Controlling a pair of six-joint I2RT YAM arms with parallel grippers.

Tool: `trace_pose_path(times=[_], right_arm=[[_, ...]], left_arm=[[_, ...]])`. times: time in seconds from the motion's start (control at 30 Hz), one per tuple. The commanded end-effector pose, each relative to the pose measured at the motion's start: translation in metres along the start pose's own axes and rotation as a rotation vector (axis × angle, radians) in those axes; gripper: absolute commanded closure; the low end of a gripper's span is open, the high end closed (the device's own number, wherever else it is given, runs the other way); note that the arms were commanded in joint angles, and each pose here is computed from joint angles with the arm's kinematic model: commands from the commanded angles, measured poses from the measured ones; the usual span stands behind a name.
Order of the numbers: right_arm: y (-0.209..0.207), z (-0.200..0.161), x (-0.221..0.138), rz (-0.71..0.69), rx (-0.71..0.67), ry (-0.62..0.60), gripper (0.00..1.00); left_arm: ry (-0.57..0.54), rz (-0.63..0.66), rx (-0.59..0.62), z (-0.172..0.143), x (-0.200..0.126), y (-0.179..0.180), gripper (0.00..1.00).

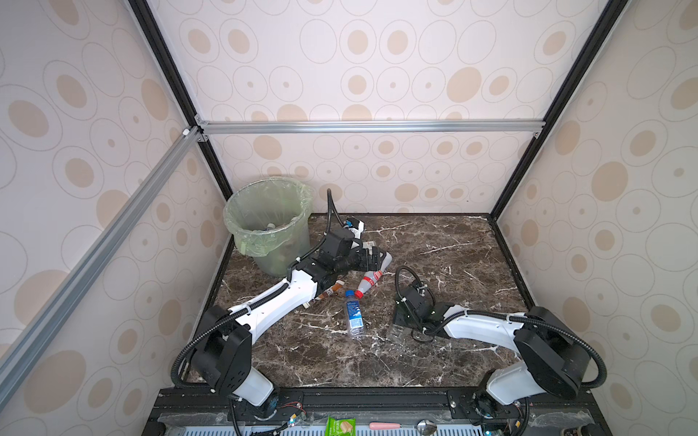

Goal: Throw the plastic bottles in the bin
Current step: Move the plastic bottle to the center of the table.

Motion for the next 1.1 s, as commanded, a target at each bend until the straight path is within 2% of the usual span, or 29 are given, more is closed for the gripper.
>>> trace_pose_path(times=[0.0, 0.13, 0.53, 0.87, 1.07], right_arm=[[0.000, 0.018, 0.006, -0.020, 0.002, -0.031, 0.44], [-0.001, 0.041, 0.018, -0.019, 0.016, -0.030, 0.49], [-0.004, 0.100, 0.037, -0.017, 0.063, -0.037, 0.51], [-0.008, 0.095, 0.044, 0.022, 0.086, 0.013, 0.40], [-0.010, 0.085, 0.047, 0.042, 0.102, 0.043, 0.41]], left_arm=[[-0.014, 0.006, 0.010, 0.002, -0.005, -0.003, 0.01], [-0.012, 0.013, 0.012, 0.002, -0.006, -0.003, 0.01], [-0.010, 0.035, 0.021, 0.002, -0.007, -0.001, 0.01], [0.001, 0.046, 0.027, 0.000, -0.002, 0.001, 0.01], [0.003, 0.042, 0.026, 0.000, 0.000, 0.000, 0.01]])
Point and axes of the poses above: each gripper's point midway between its finger pads, its own x axis out along the fingers, its own y axis along the line the jaws close on, z = x × y, the point moved 8 cm from there along -x, back along the fingers, and after that the axes turned 2 degrees about -x, right-handed, at the moved point
